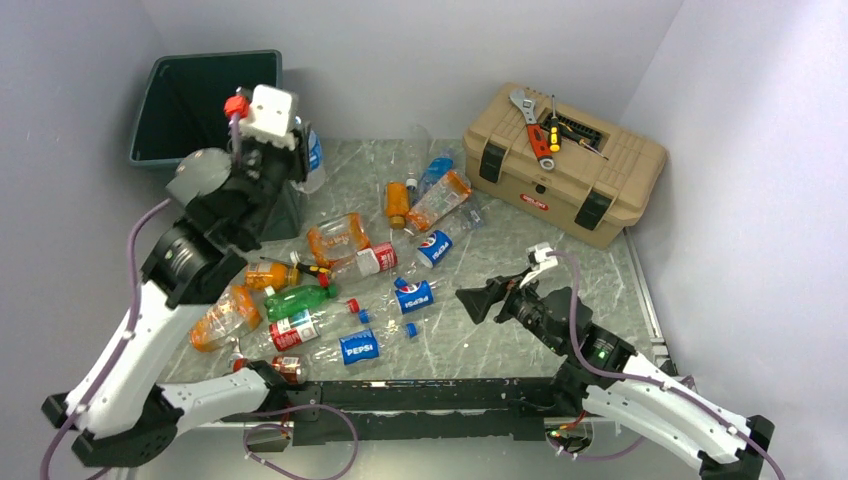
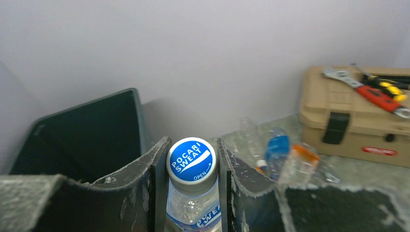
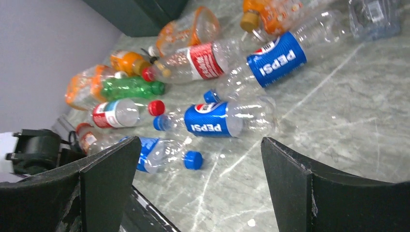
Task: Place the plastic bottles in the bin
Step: Place the plastic bottle in the trash bin.
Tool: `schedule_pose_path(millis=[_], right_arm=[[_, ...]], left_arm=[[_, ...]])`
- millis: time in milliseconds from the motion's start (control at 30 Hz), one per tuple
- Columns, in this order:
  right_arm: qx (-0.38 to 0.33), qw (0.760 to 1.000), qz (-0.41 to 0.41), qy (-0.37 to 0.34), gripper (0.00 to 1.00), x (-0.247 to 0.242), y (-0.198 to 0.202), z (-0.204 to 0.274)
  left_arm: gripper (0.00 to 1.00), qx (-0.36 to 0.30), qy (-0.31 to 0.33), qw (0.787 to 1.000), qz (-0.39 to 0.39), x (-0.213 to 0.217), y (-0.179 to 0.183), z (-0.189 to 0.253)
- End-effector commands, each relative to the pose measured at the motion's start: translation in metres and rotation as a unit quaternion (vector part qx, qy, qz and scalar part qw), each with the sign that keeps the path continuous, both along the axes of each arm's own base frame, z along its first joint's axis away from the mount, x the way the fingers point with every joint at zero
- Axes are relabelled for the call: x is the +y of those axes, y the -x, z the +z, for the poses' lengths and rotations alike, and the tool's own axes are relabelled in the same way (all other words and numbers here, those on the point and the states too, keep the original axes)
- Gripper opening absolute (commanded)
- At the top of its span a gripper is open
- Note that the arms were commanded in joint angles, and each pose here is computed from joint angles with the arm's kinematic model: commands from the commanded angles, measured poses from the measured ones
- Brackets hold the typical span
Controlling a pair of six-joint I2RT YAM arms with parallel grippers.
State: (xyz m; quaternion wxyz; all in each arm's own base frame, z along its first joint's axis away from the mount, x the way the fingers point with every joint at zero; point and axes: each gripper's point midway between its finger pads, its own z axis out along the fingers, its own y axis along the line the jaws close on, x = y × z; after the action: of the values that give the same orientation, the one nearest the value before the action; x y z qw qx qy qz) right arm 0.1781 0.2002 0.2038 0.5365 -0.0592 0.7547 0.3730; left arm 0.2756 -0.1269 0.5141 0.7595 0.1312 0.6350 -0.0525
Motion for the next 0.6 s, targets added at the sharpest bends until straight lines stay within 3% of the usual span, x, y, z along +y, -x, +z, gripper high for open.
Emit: schedule_pose_path(millis=[0, 200, 400, 567], right_arm=[[0.014, 1.000, -0.026, 0.011, 1.00, -0.005, -0.006, -0.016], [0.027, 0.999, -0.019, 0.002, 1.00, -0.005, -0.001, -0.030], [0.041, 0.999, -0.025, 0.007, 1.00, -0.011, 0.002, -0.044], [0.051, 0.999, -0.011, 0.003, 1.00, -0.008, 0.008, -0.054]], left_arm=[[0.00, -0.036, -0.011, 0.993, 0.109, 0.031, -0.018, 0.041], [0.00, -0.066, 0.018, 0.983, 0.170, 0.064, -0.031, 0.086], [0.00, -0.055, -0.003, 0.968, 0.243, 0.100, -0.052, 0.093], [0.00, -0.083, -0.007, 0.949, 0.303, 0.129, -0.074, 0.092]])
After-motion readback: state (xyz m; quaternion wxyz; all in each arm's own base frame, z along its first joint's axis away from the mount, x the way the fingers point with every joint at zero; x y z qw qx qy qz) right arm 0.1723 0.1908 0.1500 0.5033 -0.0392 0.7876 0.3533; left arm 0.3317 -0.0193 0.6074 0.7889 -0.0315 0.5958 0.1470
